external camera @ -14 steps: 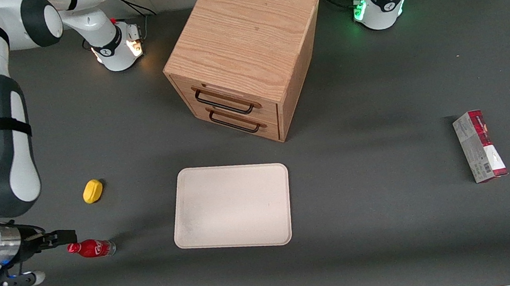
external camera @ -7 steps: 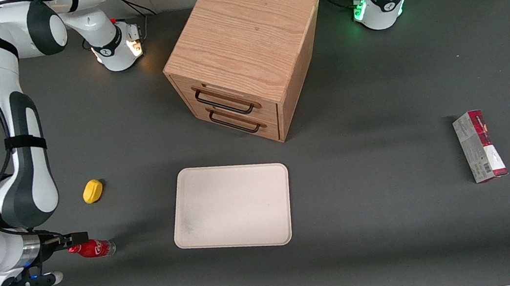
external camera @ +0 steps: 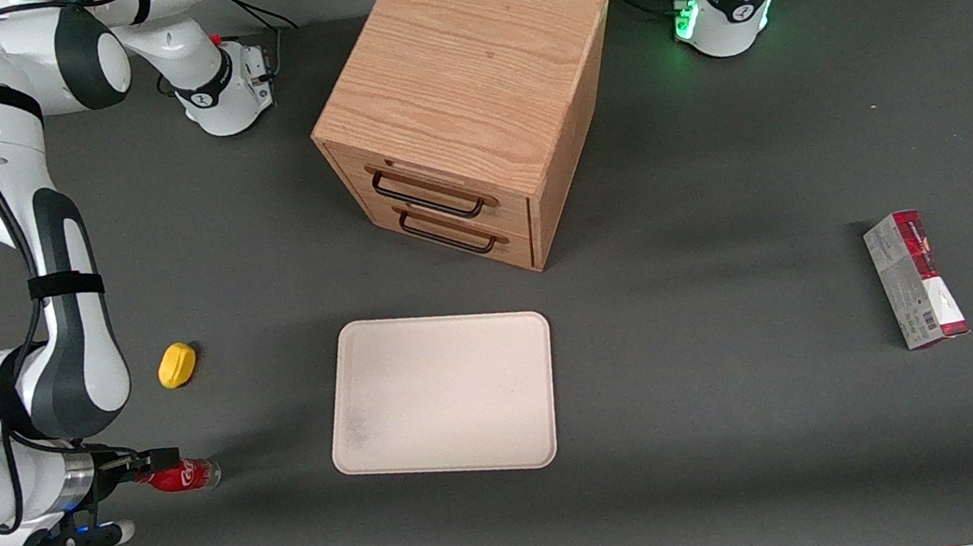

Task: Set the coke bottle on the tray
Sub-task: 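Lower the open right gripper over the bottle's neck, then close the right gripper on the bottle neck and lift it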

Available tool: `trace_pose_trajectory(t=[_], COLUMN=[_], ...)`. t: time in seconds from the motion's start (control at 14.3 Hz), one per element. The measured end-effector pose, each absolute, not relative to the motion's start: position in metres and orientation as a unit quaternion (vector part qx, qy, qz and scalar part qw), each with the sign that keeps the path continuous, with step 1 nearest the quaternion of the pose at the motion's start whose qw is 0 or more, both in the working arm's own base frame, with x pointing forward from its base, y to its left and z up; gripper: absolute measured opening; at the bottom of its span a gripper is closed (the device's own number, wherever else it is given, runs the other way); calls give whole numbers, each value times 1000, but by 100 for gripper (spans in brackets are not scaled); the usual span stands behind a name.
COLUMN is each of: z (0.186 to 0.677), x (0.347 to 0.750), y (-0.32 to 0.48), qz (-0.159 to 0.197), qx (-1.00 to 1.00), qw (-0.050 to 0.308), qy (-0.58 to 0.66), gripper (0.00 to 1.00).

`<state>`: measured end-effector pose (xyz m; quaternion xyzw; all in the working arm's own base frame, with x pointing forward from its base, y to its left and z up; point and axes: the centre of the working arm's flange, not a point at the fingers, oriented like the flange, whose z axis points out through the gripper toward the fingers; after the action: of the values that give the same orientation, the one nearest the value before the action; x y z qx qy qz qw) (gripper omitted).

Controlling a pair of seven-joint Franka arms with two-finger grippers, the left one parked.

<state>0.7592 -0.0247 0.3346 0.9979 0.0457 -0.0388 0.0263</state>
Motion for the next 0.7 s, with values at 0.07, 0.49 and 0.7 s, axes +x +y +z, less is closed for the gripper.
trace_pose_trajectory(t=[0.07,0.49,0.7], z=[335,335,335], x=[759,759,759], y=[-25,-26,-26], qz=[-39,-38,-38], qx=[998,998,998], qw=[26,26,27], qy=[46,48,48], gripper=[100,68,33])
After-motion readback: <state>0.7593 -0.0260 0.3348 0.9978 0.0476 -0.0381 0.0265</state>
